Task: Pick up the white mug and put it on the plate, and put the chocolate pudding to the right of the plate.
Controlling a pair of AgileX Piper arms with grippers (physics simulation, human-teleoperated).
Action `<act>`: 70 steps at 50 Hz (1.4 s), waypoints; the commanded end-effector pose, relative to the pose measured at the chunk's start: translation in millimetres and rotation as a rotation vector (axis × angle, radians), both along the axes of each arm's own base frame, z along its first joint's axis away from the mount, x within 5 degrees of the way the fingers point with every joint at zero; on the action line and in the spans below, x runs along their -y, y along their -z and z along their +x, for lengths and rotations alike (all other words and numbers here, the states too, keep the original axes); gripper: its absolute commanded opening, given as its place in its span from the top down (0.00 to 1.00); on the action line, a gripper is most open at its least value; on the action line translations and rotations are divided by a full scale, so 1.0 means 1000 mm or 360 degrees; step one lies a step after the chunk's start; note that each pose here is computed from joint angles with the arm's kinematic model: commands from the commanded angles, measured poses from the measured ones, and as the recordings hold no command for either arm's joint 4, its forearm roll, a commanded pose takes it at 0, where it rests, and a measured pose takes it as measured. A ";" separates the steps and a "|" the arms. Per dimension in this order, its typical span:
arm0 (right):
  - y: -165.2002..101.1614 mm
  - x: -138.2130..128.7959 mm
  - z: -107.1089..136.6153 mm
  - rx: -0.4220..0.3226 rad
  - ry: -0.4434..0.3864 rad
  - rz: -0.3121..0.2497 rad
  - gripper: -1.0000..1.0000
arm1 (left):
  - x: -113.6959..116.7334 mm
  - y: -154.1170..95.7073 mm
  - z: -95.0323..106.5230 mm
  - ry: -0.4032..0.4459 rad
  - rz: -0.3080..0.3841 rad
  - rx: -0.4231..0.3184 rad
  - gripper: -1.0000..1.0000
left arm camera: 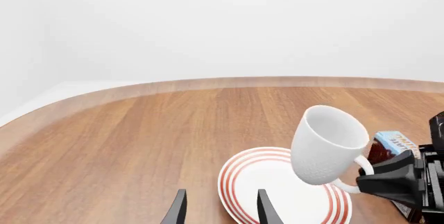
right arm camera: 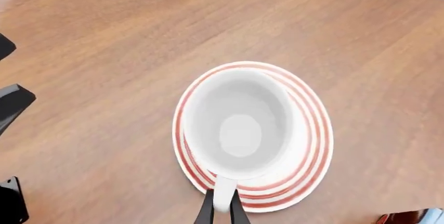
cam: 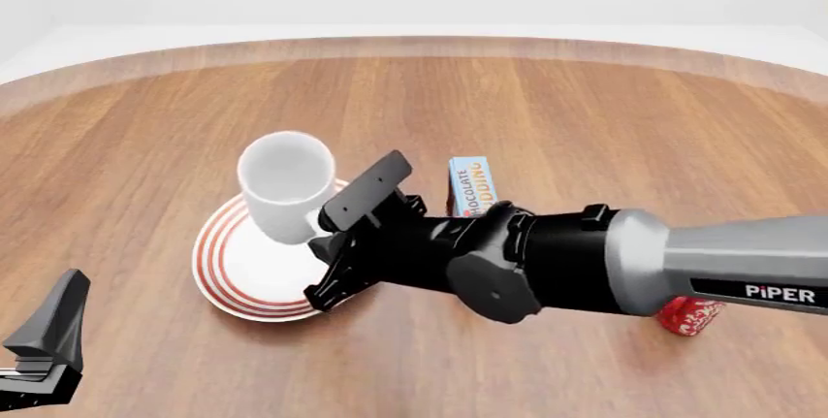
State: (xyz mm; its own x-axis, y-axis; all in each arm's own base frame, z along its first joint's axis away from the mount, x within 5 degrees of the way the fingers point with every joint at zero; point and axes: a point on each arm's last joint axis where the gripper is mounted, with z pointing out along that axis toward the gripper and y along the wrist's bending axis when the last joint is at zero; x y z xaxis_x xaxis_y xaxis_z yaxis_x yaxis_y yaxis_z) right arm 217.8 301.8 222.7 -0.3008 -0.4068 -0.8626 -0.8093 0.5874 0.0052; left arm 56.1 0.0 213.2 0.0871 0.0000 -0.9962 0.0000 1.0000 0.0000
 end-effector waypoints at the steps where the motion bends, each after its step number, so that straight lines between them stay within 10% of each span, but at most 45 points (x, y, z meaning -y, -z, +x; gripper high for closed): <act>1: 0.006 -0.008 0.005 -0.0027 0.0017 0.0014 1.00 | 0.000 0.000 0.000 0.0000 0.0000 0.0000 0.00; 70: 0.043 -0.025 0.021 -0.0173 0.0074 -0.0072 1.00 | 0.000 0.000 0.000 0.0000 0.0000 0.0000 0.00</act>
State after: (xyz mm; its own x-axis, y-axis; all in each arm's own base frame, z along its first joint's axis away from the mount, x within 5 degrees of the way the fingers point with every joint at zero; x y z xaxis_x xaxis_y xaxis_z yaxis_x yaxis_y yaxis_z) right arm 236.0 325.8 182.2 -0.3931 -0.4380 -0.8085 -0.7874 0.6145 0.0499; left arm 56.1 0.0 213.2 0.0871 0.0000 -0.9962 0.0000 1.0000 0.0000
